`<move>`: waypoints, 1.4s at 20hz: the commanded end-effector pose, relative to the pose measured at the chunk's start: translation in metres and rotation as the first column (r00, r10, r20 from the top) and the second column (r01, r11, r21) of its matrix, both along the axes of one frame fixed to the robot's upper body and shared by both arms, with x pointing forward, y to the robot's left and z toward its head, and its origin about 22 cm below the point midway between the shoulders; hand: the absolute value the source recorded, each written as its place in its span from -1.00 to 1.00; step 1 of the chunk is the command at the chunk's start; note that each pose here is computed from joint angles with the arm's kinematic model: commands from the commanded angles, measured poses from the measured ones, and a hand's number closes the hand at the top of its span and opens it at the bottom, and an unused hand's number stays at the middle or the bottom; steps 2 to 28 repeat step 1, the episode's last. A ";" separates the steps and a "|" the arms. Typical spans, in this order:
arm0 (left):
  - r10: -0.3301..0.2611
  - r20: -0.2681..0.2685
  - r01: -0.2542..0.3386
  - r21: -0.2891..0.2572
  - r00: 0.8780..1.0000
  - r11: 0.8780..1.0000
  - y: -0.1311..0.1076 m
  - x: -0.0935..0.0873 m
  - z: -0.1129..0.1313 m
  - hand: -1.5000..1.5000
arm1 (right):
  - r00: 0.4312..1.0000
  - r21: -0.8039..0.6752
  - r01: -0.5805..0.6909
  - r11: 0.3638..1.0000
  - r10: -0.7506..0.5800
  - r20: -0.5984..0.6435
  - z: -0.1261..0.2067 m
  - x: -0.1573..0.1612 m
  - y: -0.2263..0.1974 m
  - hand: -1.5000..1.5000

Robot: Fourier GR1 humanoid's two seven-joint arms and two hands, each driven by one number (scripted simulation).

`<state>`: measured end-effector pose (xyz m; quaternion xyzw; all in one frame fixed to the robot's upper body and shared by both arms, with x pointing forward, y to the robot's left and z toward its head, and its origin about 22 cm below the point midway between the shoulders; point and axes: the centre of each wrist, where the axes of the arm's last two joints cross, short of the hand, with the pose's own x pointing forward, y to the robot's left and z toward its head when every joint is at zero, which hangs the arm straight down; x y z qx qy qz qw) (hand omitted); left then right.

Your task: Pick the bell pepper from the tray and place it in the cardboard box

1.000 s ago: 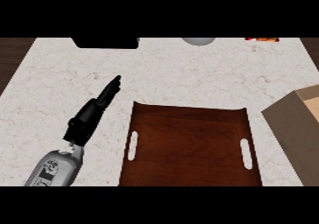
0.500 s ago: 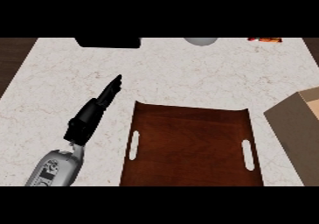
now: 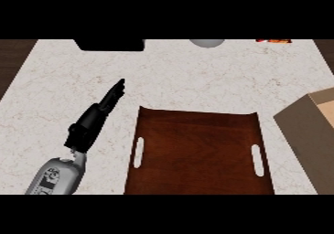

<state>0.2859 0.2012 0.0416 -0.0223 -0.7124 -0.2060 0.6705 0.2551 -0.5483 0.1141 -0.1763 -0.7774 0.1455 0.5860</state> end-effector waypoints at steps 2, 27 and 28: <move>-0.005 -0.001 0.005 -0.009 1.000 1.000 -0.005 -0.006 -0.001 0.00 | 0.998 0.202 0.023 0.979 -0.035 0.054 0.013 -0.016 -0.032 -1.00; -0.005 -0.001 0.005 -0.009 1.000 1.000 -0.005 -0.006 -0.001 0.00 | 0.998 0.202 0.023 0.979 -0.035 0.054 0.013 -0.016 -0.032 -1.00; -0.005 -0.001 0.005 -0.009 1.000 1.000 -0.005 -0.006 -0.001 0.00 | 0.998 0.202 0.023 0.979 -0.035 0.054 0.013 -0.016 -0.032 -1.00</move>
